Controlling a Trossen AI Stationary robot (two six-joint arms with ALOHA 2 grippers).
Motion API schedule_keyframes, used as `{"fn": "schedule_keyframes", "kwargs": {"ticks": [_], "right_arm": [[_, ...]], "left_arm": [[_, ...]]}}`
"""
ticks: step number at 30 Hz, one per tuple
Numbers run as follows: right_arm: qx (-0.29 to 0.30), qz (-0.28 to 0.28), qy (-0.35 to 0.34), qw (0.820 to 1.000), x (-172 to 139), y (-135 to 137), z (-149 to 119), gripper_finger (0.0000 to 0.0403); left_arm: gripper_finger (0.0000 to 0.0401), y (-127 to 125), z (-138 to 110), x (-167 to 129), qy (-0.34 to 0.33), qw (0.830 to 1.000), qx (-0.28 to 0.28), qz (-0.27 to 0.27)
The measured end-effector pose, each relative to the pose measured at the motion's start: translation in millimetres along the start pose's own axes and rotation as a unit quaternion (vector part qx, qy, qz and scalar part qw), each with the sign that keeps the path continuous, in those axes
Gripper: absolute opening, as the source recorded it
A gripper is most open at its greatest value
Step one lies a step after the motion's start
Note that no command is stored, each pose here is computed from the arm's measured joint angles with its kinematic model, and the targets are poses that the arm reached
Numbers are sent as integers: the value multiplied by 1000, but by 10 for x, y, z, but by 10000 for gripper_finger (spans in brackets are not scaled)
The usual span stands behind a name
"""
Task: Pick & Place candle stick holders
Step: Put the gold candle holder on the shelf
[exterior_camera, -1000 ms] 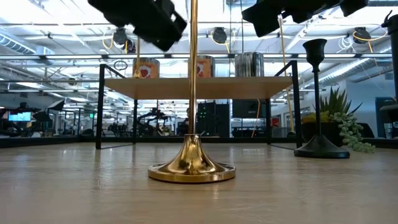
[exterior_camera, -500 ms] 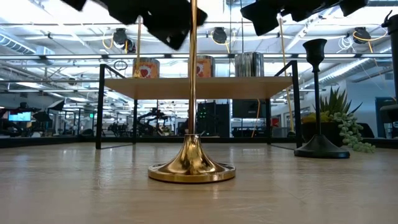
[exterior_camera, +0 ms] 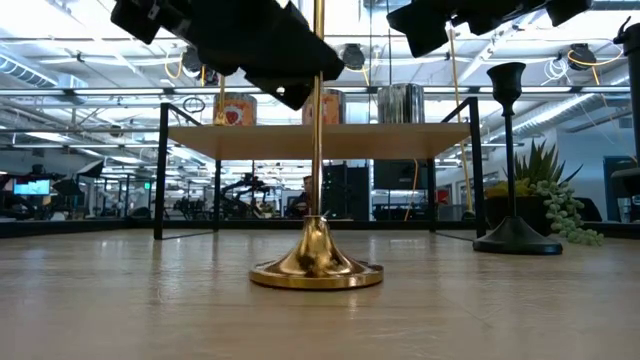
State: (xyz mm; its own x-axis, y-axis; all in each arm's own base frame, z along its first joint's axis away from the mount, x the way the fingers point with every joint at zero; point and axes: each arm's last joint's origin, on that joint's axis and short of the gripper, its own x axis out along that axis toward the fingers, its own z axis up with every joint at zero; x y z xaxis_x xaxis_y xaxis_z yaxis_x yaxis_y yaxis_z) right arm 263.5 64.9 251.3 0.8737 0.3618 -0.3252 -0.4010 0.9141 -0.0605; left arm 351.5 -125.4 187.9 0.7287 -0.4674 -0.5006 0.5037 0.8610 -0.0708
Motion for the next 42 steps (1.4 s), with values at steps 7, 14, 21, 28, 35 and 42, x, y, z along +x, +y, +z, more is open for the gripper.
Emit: {"fn": "schedule_keyframes", "kwargs": {"ticks": [7, 14, 21, 28, 35, 42], "right_arm": [[0, 0, 0, 1000, 0, 0, 0, 212], [2, 1, 5, 1000, 0, 1, -9, 212], [3, 1, 10, 1000, 0, 2, -19, 212], [3, 1, 11, 1000, 0, 2, -21, 212], [2, 1, 6, 1000, 0, 1, -12, 212], [-1, 0, 5, 1000, 0, 1, -9, 212]], "left_arm": [[28, -7, 96, -85, -19, 999, -19, 35], [15, -51, 471, -517, -91, 992, -25, 81], [15, -45, 643, -1105, -98, 961, -50, 252], [15, 232, 770, -1477, -147, 928, -41, 339], [15, 783, 634, -1660, -133, 893, -98, 419], [15, 986, 552, -1748, -134, 900, -137, 392]]}}
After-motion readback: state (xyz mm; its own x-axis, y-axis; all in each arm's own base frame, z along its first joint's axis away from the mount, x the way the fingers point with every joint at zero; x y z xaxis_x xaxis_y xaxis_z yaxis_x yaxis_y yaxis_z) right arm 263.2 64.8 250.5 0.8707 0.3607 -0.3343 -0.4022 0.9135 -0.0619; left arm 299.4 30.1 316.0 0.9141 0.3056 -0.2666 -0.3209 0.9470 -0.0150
